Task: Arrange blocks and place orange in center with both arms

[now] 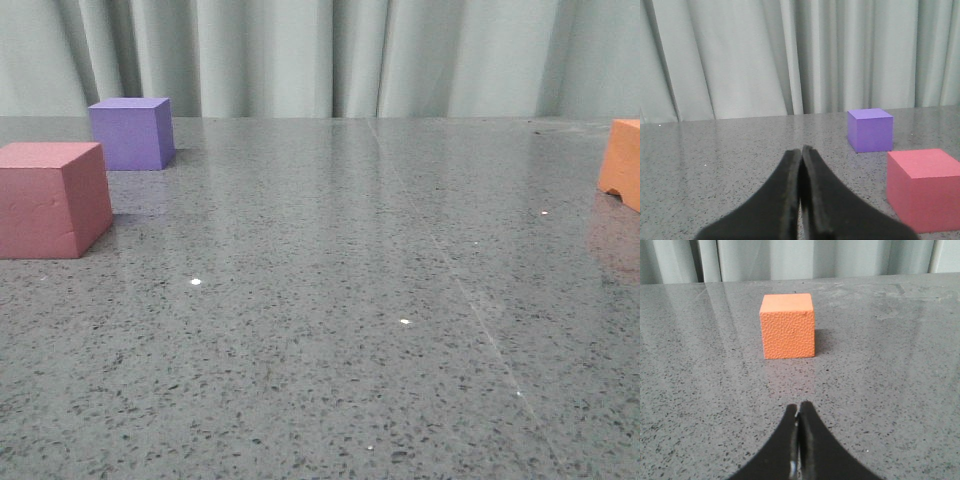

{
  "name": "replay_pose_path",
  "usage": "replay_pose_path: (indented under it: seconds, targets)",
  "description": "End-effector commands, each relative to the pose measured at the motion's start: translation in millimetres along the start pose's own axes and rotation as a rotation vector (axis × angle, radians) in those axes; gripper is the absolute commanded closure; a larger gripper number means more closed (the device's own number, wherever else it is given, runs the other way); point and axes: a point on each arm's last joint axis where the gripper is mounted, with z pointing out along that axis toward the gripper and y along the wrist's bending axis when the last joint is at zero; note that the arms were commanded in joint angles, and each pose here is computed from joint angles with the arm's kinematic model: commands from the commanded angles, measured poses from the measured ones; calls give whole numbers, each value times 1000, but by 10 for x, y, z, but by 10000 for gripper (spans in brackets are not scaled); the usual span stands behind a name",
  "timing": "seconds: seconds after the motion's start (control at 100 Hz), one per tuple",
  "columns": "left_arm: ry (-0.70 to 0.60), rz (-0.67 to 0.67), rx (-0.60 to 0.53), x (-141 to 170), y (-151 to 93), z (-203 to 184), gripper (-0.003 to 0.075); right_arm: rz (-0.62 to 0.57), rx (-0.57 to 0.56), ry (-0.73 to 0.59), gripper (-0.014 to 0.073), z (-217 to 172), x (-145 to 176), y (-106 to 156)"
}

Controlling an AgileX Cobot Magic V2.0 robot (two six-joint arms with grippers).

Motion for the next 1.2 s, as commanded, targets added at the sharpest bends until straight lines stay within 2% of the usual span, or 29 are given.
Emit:
replay_pose_path:
  seconds: [0.0,0.69,0.78,0.87,0.96,1.04,1.19]
  targets:
    - [-52,-16,1,101,-9,-24,739,-11,-6,-107,662,-21,-128,9]
    - [-52,-16,1,101,-9,-24,739,-11,-6,-115,662,-22,-135,10]
    - [-52,-16,1,101,-9,-24,739,-11,-13,-180,662,-30,-193,15]
    - [-52,-16,1,101,-9,-24,739,-11,-26,-321,662,-65,-325,28]
    - [-52,-16,1,101,-9,-24,739,-10,-30,-376,662,-107,-470,39]
    - [-52,-16,1,101,-9,-24,739,-8,-25,-340,662,-144,-632,47]
    - [-52,-16,1,101,-9,-24,739,-4,-4,-134,662,-157,-1010,66]
